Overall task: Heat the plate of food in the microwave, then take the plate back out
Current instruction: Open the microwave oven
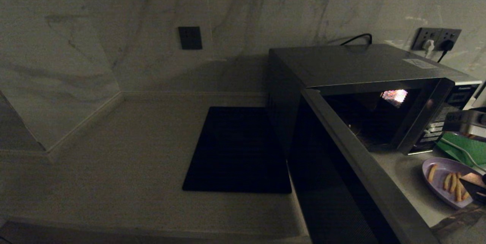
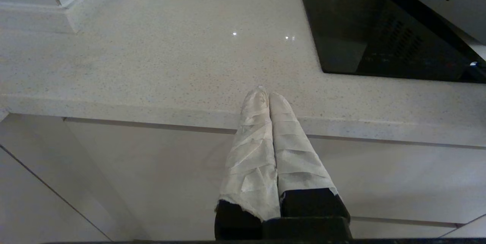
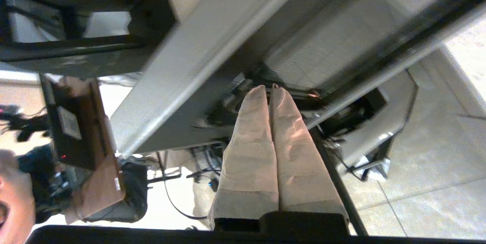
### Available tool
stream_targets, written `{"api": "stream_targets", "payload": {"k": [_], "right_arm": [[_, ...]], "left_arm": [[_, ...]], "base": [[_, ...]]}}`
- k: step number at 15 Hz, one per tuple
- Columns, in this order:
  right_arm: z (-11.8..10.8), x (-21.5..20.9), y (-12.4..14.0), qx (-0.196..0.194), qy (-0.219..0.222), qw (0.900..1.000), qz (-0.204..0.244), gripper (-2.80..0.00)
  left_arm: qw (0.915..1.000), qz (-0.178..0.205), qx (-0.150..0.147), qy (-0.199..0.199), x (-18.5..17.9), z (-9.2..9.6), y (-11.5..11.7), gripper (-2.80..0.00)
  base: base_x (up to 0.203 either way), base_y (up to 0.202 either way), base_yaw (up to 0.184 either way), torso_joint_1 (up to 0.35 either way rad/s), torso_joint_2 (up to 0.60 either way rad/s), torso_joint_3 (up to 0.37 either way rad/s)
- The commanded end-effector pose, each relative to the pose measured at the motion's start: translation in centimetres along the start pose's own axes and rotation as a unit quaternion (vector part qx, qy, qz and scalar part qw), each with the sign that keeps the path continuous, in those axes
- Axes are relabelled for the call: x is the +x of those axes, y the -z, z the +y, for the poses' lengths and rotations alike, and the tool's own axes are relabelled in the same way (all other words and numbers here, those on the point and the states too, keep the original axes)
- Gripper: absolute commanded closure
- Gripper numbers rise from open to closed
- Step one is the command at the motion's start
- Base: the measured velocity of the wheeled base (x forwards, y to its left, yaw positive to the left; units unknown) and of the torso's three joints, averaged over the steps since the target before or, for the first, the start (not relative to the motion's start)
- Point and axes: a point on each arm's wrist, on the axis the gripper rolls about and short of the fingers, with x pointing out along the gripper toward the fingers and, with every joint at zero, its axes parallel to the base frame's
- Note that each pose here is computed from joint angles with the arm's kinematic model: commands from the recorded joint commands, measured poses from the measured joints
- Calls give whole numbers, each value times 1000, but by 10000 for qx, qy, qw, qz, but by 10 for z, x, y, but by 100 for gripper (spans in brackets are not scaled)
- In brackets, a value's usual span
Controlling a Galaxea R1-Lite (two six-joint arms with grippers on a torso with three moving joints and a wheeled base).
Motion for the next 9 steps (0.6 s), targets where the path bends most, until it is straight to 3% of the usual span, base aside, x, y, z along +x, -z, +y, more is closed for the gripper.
{"api": "stream_targets", "payload": {"k": [1,9], "right_arm": [[2,2,0,-40,-87,9999,50,0],[17,14,-3,-315,-416,9981,320,0]], "left_arm": [[10000,-10,-3,0,0,0,0,0],[10000,-10,-3,0,0,0,0,0]], "base": [[0,0,0,0,0,0],[0,0,0,0,0,0]]}}
